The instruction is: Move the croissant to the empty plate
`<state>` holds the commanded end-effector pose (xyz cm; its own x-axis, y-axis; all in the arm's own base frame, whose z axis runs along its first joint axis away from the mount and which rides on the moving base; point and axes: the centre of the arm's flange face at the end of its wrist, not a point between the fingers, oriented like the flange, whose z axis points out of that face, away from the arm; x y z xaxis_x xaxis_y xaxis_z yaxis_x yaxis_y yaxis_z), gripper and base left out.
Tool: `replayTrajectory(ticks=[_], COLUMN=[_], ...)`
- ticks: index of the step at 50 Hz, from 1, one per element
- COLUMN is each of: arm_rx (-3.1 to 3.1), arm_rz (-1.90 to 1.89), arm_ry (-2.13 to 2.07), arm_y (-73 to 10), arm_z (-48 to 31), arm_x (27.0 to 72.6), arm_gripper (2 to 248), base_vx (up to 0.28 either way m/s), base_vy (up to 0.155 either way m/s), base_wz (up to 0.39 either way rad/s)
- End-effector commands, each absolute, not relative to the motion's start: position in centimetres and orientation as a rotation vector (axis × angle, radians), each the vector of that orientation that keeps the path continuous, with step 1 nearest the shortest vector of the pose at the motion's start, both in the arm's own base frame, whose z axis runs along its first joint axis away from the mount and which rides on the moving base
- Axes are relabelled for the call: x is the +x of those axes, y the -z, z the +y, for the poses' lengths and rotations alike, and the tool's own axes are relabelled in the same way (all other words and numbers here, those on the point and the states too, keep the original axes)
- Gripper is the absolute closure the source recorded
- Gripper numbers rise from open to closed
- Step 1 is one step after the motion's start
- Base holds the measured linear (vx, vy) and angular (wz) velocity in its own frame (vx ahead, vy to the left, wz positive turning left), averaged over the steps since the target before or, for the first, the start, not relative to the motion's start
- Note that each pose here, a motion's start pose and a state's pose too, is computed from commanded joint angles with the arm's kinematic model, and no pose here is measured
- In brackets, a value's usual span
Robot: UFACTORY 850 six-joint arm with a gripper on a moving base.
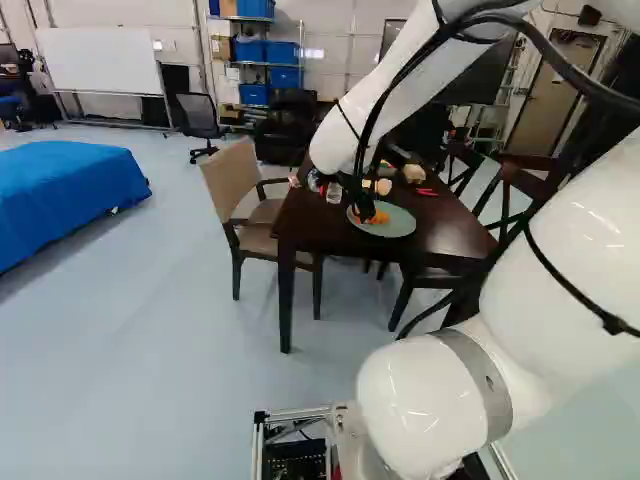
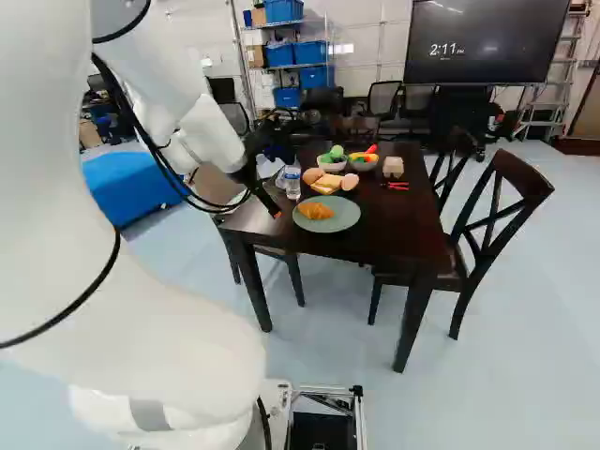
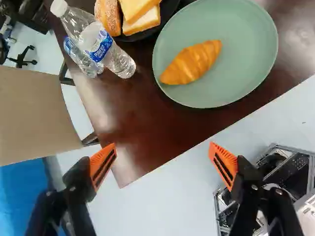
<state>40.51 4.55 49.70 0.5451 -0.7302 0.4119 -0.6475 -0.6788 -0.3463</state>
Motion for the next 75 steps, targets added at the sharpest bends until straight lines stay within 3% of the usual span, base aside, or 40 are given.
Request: replayTrajectory(ticks=[75], arm_rx=[-2.566], arm_rz=[0.430], arm_ry=[1.188], arm_y=[-41.4], arm_z=[3.0], arm_x=[34.4], arm_gripper=[3], base_vx=[0.000], base_vy=[0.000], base_wz=[0.000])
